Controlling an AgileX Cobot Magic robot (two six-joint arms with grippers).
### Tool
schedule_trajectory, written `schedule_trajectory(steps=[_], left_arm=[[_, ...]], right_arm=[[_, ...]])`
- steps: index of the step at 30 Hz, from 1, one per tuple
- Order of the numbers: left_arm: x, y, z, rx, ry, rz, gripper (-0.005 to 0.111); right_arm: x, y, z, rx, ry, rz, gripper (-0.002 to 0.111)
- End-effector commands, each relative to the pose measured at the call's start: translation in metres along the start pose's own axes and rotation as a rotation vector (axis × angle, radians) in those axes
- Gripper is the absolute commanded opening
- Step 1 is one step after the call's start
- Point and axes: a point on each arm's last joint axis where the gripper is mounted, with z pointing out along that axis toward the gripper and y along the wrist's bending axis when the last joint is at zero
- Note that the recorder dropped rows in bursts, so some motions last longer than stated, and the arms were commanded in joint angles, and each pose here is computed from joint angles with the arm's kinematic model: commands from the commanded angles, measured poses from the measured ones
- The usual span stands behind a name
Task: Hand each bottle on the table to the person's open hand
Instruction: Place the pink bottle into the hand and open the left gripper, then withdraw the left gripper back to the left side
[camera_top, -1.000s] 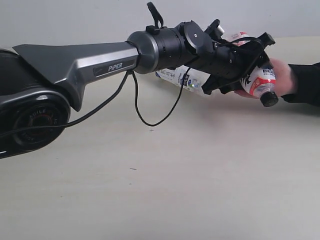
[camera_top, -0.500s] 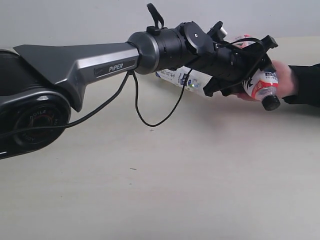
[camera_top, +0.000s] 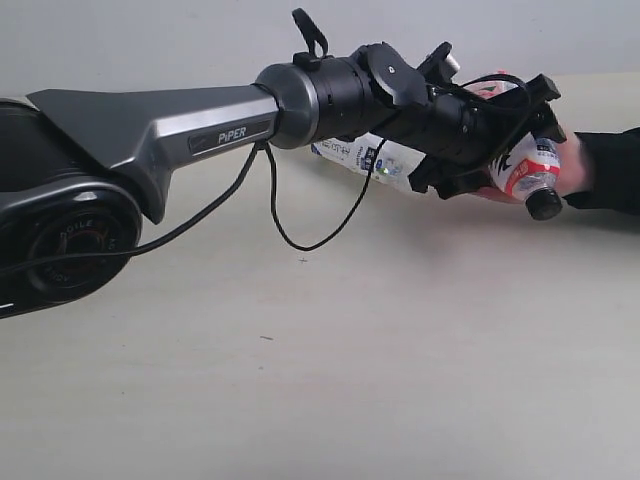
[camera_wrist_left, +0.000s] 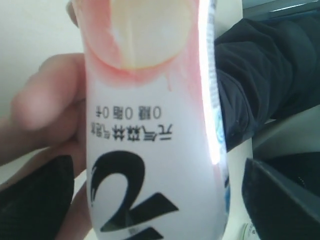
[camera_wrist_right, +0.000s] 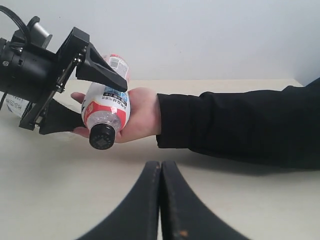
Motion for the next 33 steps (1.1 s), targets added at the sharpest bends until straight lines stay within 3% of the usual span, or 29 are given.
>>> schedule_trajectory(steps=[1,11,16,19,21,23,27,33], left_arm=[[0.002,0.0,0.0,0.0,0.031,0.002,0.087],[-0.001,-0.025,-0.024,0.031,0.077,0.12,0.087],[-0.002,-0.051,-0.048,0.063,0.093,0.162,0.086],[-0.001,-0.072,-0.069,0.097,0.111,0.286,0.083],[0.001,-0.085,-0.084,0.119,0.125,0.384,0.074],[0.003,-0.098,-0.099,0.136,0.14,0.451,0.057],[0.005,-0.116,-0.13,0.134,0.174,0.545,-0.001],[0.01,-0.125,-0.155,0.077,0.211,0.657,0.0]], right_arm=[[0.001,0.0,0.0,0.008,-0.003,-0.007,0.0],[0.001,0.0,0.0,0.008,-0.003,-0.007,0.0],[0.001,0.0,0.0,0.008,-0.003,-0.007,0.0],[0.001,0.0,0.0,0.008,-0.003,-0.007,0.0],[0.001,0.0,0.0,0.008,-0.003,-0.007,0.0],[0.001,0.0,0.0,0.008,-0.003,-0.007,0.0],[0.001,0.0,0.0,0.008,-0.003,-0.007,0.0],[0.001,0.0,0.0,0.008,-0.003,-0.007,0.0]])
